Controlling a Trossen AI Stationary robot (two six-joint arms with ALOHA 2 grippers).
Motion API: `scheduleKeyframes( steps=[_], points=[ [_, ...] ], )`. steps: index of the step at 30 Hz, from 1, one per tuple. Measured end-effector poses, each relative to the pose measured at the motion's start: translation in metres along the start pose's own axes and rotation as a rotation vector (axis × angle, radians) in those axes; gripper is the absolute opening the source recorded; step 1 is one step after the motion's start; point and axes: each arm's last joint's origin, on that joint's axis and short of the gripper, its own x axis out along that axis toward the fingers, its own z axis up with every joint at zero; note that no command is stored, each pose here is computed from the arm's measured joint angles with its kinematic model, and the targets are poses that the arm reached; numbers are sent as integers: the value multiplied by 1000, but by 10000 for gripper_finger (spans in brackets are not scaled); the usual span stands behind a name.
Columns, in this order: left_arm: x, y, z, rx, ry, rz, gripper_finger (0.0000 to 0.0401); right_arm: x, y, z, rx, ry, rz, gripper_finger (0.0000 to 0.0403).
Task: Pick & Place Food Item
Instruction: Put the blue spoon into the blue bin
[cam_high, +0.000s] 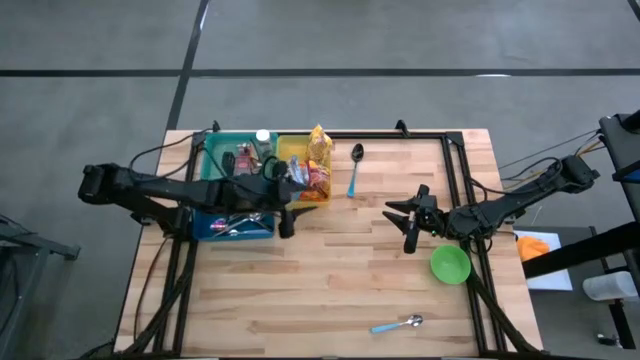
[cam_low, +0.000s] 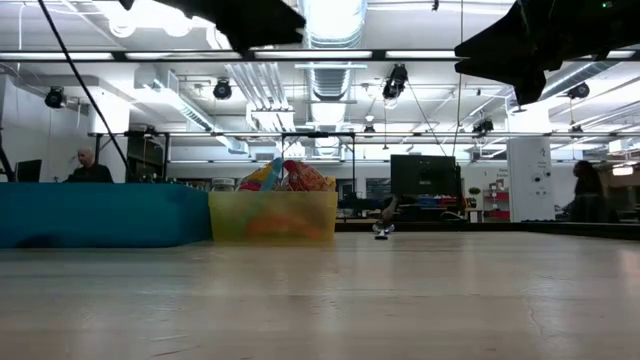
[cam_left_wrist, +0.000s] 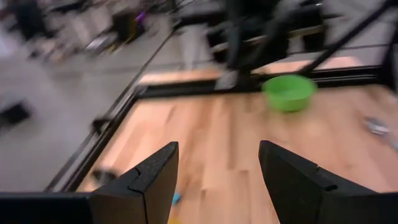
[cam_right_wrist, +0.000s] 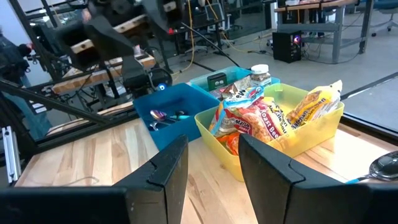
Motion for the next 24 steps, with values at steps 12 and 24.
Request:
scheduleKeyframes(
  steps=[12,24],
  points=[
    [-43,6,-13,57,-189,-116,224,0,0,0,0,0,0,139],
    [-42,3,-49,-21,-93,-111,224,0,0,0,0,0,0,139]
  ],
)
